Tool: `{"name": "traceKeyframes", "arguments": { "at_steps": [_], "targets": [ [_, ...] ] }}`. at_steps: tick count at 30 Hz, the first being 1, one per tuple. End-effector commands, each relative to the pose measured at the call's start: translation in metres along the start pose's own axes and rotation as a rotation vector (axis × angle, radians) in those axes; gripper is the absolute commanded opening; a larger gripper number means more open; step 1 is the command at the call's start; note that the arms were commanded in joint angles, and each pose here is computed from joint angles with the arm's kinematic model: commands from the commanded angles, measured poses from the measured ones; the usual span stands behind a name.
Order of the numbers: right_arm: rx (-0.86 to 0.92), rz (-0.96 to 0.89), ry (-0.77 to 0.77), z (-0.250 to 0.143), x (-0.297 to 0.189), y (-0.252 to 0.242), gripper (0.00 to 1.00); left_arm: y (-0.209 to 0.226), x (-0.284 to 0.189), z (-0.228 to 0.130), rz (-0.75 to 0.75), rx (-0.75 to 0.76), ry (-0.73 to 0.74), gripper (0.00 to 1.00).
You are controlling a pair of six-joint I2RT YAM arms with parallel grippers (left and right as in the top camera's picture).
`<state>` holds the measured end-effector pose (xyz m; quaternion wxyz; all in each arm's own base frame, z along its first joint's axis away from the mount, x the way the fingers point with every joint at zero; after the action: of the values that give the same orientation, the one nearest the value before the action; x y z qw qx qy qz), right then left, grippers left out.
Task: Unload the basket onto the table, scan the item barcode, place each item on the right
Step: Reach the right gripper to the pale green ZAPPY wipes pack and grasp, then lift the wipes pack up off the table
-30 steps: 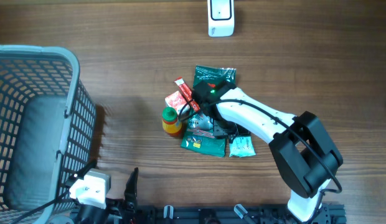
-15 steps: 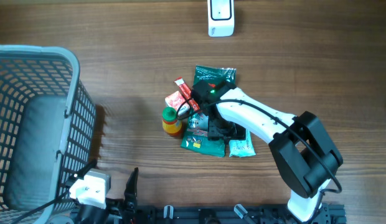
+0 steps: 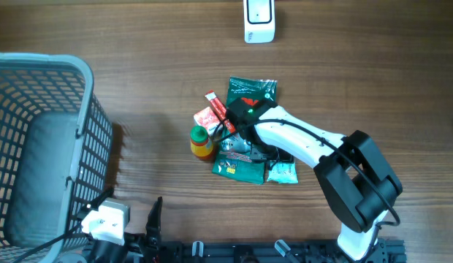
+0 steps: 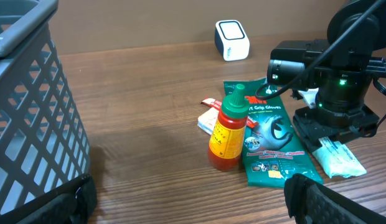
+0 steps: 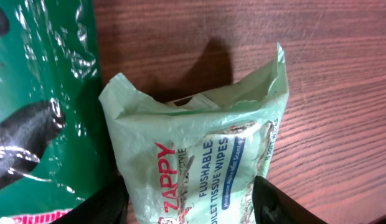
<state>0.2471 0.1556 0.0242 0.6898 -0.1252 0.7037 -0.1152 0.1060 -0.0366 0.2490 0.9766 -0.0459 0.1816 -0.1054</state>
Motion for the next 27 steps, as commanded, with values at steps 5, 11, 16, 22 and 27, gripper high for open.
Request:
{"name": "traceKeyframes", "arguments": {
  "at_steps": [5, 11, 16, 22, 27],
  "targets": [
    [-0.035, -0.002, -0.006, -0.005, 0.023, 0.002, 0.51, -0.003, -0.002, 0.001, -0.012, 0.001, -0.013, 1.0],
    [-0.063, 0.102, 0.088, -0.026, 0.036, 0.016, 0.2, -0.003, -0.002, 0.001, -0.012, 0.001, -0.013, 1.0],
    [-0.107, 0.218, 0.106, -0.023, 0.023, 0.037, 0.08, -0.003, -0.002, 0.001, -0.012, 0.001, -0.013, 1.0],
    [-0.255, 0.443, 0.113, -0.008, -0.046, 0.061, 0.04, -0.003, -0.002, 0.001, -0.012, 0.001, -0.013, 1.0],
    [-0.429, 0.863, 0.048, -0.001, -0.117, 0.061, 0.04, -0.003, -0.002, 0.001, -0.012, 0.001, -0.013, 1.0]
  ]
}}
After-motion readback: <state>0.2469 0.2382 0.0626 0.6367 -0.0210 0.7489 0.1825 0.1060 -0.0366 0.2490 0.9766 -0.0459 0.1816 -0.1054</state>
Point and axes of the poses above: each gripper's point midway between its finger pads, its own x axis out along the fingers, its own y axis along the line the jaws close on, z = x × y, the point moved 1 cm from there along -x, back along the fingers, and after that the axes turned 6 degrees about -x, right-handed, at the moved point
